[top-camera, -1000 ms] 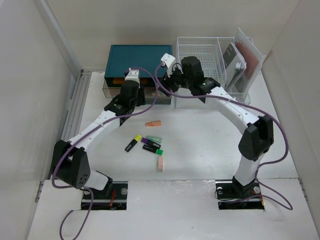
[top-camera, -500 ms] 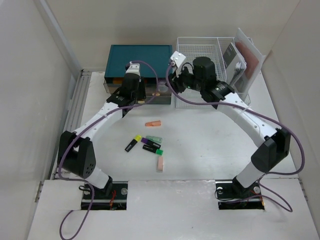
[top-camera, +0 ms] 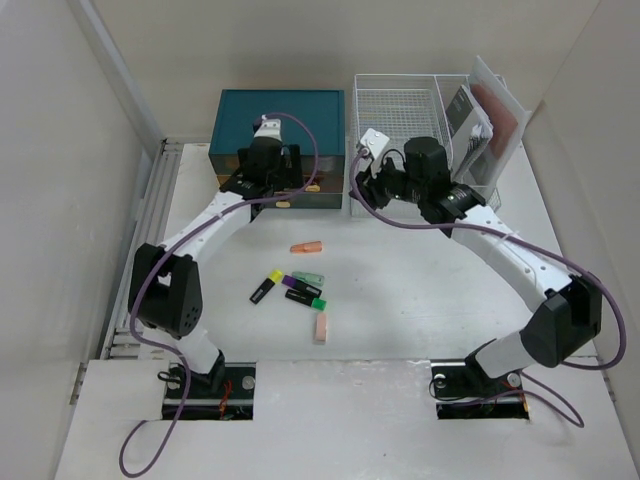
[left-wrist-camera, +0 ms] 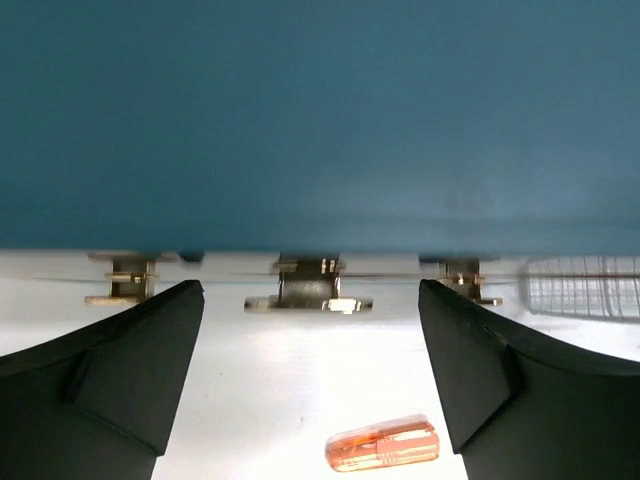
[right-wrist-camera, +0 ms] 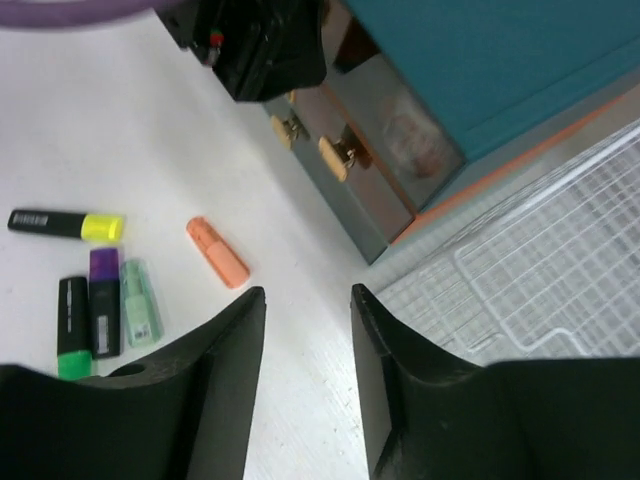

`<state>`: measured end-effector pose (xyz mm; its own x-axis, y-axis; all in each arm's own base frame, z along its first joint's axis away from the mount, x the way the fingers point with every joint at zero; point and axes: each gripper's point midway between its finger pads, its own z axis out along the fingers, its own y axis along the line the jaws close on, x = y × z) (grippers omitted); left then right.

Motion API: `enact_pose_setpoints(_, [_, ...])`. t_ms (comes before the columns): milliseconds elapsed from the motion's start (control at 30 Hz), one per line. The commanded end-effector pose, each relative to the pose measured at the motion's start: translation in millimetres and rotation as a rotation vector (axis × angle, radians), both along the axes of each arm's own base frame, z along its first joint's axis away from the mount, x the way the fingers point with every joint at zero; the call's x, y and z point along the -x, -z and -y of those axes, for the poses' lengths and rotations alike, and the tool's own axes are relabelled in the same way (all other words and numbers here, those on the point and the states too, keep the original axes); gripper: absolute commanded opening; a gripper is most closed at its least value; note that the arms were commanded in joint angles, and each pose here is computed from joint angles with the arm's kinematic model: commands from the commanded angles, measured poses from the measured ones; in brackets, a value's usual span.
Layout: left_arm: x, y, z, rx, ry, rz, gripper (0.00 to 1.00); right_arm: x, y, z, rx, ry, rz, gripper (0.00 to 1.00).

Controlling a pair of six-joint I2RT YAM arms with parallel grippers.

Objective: Organize the desk

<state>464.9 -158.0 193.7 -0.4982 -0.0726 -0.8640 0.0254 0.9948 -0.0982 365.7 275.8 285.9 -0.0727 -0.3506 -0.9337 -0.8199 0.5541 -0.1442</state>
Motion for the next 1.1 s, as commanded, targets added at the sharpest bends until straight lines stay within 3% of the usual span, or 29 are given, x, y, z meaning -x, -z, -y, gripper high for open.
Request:
enact_pose_setpoints(0, [24,-38,5,0.077,0.024,0.088,0.89,10,-11,-6,-0.037,-0.067,0.045,0.46])
enact_pose_setpoints(133, [62,-68,6,0.119,0.062,0.137,0.99,13,8,-12,0.000,-0.136,0.043,0.69])
enact_pose_setpoints(167, [69,-75,6,0.141,0.070,0.150,0.99,20,13,-17,0.008,-0.171,0.040,0.79])
enact_pose_setpoints(233, [90,-91,-4,0.160,0.072,0.190,1.00,27,31,-24,0.048,-0.211,0.042,0.89])
enact_pose_setpoints(267, [96,-92,-11,0.154,0.054,0.197,1.00,27,35,-25,0.066,-0.202,0.052,1.00])
enact_pose_setpoints(333, [110,-104,-32,0.163,0.015,0.238,1.00,36,47,-36,0.107,-0.222,0.086,1.00])
enact_pose_setpoints(500, [131,-64,-66,0.182,-0.091,0.246,1.00,26,65,-47,0.174,-0.156,0.111,1.00])
enact_pose_setpoints(600, [124,-50,-61,0.278,-0.052,0.219,0.87,17,60,-51,0.151,-0.117,0.088,1.00])
enact_pose_setpoints(667, [115,-44,-43,0.355,0.031,0.166,0.69,17,61,-51,0.146,-0.113,0.080,1.00])
enact_pose_setpoints(733, [111,-41,-38,0.481,0.077,0.137,0.67,19,55,-51,0.126,-0.105,0.075,1.00])
enact_pose_setpoints(800, [101,-57,-48,0.577,0.080,0.225,0.65,23,53,-50,0.106,-0.107,0.073,1.00])
enact_pose_setpoints(833, [104,-44,-45,0.657,0.094,0.187,0.63,23,48,-44,0.091,-0.096,0.072,1.00])
enact_pose_setpoints(867, [98,-55,-48,0.693,0.108,0.247,0.61,20,41,-39,0.060,-0.100,0.072,1.00])
enact_pose_setpoints(1067, [71,-24,-68,0.785,0.078,0.184,0.57,20,33,-23,-0.022,-0.110,0.015,1.00])
